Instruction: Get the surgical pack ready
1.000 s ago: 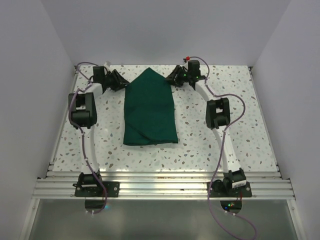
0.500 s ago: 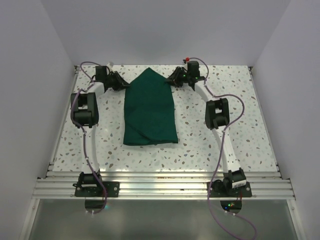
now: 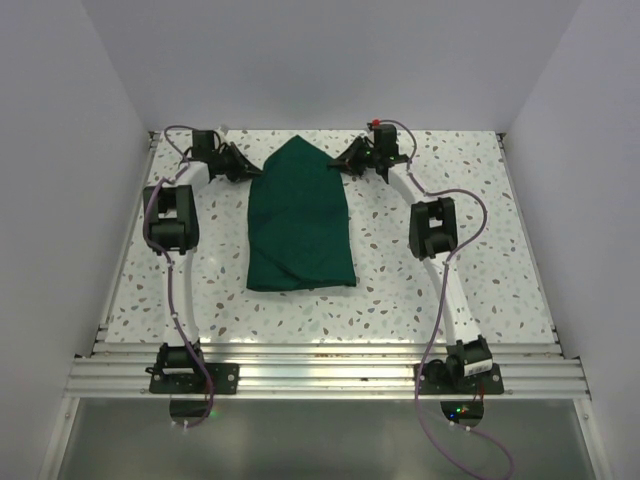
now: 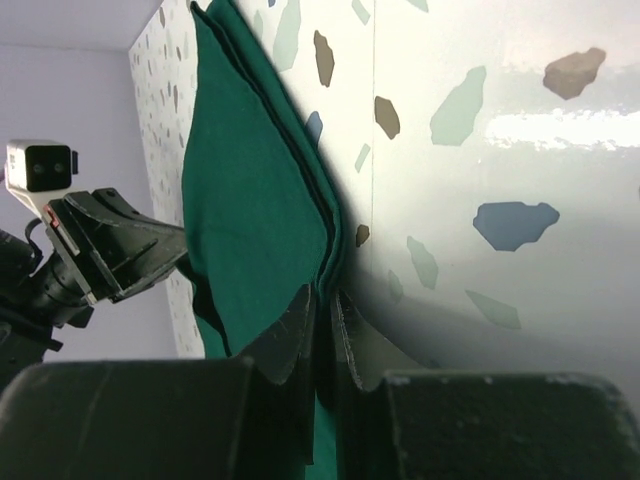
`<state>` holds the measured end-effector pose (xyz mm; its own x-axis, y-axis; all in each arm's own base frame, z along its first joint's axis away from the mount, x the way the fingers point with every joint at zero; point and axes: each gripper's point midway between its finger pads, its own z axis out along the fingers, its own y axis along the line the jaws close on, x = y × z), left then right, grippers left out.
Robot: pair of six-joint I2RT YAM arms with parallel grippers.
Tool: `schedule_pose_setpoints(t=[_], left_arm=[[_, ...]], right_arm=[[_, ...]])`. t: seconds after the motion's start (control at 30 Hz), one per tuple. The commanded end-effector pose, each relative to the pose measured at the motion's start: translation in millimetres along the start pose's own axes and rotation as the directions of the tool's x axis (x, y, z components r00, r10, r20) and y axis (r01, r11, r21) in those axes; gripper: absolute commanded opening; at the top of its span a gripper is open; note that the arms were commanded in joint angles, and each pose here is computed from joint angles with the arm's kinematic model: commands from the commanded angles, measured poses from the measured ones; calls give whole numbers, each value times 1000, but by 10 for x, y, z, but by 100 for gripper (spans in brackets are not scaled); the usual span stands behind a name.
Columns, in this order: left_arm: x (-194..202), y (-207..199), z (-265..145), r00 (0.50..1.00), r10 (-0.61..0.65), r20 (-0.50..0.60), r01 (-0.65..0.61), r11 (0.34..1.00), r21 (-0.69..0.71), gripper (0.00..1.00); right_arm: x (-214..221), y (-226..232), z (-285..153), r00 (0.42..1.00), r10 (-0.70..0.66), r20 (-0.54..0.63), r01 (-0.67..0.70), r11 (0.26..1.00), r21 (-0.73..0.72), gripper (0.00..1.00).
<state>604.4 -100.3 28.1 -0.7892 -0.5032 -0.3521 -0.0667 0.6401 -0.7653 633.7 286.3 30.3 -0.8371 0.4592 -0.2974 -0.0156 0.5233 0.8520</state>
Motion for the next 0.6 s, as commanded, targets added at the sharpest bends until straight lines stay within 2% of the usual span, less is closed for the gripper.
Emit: schedule_pose_setpoints(t=[0.0,0.13,0.17,0.23,0.27,0.3,0.57], left_arm=[[-207,-635,-308,1000,16,22,-18,995,102,0],[-149,-857,-552,1000,5,7,-6,993,115,0],[-51,-815,-581,1000,-5,-12,6,995,104,0],[-21,-979,-761,1000,12,-6,-11,993,122,0],[71,-941,-790,1000,14,-21,-11,993,115,0],[81,-1049,-915,999,31,-15,-29,992,120,0],[513,-1172,-1423,995,83,-47,-78,992,96,0]], right_arm=[[-126,690,-249,1000,9,10,-8,995,-95,2],[-143,993,-481,999,40,-5,-40,993,-114,0],[-91,1065,-526,998,52,-36,-56,991,-125,0],[-16,1139,-614,995,67,-76,-77,989,-125,0],[-13,1322,-747,995,52,-84,-65,987,-148,0],[63,1269,-769,992,69,-106,-83,988,-133,0],[433,1568,-1403,981,-3,-192,-19,993,-116,0]])
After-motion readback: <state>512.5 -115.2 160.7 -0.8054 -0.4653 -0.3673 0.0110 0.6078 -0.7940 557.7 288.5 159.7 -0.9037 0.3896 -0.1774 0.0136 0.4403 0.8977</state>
